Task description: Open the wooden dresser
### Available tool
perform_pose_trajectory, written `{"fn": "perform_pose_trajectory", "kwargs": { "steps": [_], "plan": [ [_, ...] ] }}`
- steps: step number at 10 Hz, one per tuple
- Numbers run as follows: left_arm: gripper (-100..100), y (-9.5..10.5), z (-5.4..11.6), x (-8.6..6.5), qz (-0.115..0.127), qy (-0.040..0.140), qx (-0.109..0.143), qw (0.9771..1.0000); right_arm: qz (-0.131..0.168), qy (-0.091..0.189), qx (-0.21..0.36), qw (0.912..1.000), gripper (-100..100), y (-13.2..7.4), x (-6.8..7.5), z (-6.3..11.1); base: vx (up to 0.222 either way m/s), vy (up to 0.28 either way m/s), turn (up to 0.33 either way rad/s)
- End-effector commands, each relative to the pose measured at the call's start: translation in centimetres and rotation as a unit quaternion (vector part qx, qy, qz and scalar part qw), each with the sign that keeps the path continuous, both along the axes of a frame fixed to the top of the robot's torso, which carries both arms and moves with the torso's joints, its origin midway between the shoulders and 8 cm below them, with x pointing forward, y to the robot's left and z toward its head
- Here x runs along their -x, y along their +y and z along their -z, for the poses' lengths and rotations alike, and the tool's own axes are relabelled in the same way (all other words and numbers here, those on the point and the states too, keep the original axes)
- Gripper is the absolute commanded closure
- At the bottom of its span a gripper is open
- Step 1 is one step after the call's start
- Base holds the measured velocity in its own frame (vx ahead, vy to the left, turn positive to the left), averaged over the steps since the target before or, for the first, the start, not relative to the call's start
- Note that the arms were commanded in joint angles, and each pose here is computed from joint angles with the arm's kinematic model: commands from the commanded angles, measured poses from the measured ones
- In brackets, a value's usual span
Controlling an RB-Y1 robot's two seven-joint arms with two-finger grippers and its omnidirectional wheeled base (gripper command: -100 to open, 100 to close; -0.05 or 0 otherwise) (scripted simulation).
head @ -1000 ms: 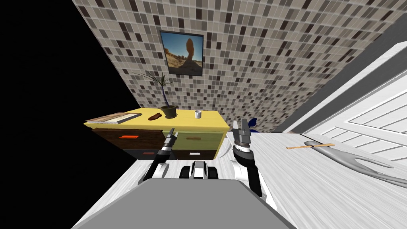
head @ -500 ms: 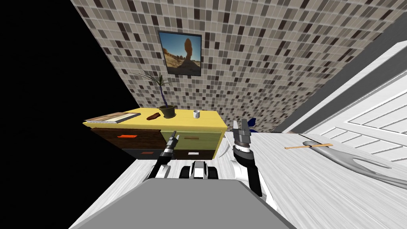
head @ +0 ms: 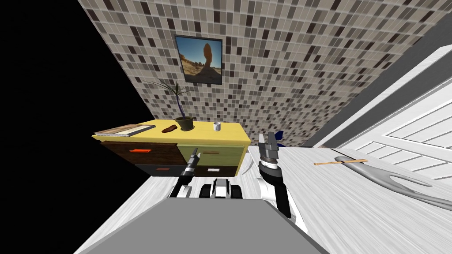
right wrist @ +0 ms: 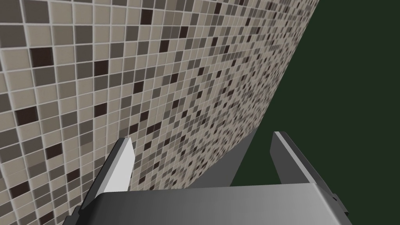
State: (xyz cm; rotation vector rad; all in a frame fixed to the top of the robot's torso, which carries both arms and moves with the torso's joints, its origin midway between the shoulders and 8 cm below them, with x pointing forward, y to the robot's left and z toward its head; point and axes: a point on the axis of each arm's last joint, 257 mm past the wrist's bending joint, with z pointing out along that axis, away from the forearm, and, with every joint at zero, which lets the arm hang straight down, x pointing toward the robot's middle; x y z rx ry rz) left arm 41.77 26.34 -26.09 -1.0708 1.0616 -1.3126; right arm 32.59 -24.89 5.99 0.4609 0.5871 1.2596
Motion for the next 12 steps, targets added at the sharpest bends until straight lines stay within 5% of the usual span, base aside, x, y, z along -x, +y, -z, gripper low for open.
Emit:
{"fn": "perform_pose_trajectory", "kwargs": {
  "steps": [1, 7, 11, 12],
  "plan": [
    [-100, -0.9, 2.5, 0.2, -0.004, 0.023, 0.018, 0.9996, 0.000, 0.000, 0.000, 1.0000, 0, 0.0, 0.0, 0.0, -0.009, -0.053, 0.009],
    [-100, -4.9, 5.9, 0.3, -0.018, 0.052, 0.084, 0.9949, 0.000, 0.000, 0.000, 1.0000, 0, 0.0, 0.0, 0.0, -0.006, -0.040, 0.004],
    [-100, -5.0, 5.6, 0.0, -0.018, 0.051, 0.086, 0.9948, 0.000, 0.000, 0.000, 1.0000, 0, 0.0, 0.0, 0.0, 0.020, -0.003, 0.001],
    [100, -5.0, 5.6, -0.1, -0.018, 0.052, 0.086, 0.9947, 0.000, 0.000, 0.000, 1.0000, 0, 0.0, 0.0, 0.0, 0.000, 0.000, 0.000]
  ]
}}
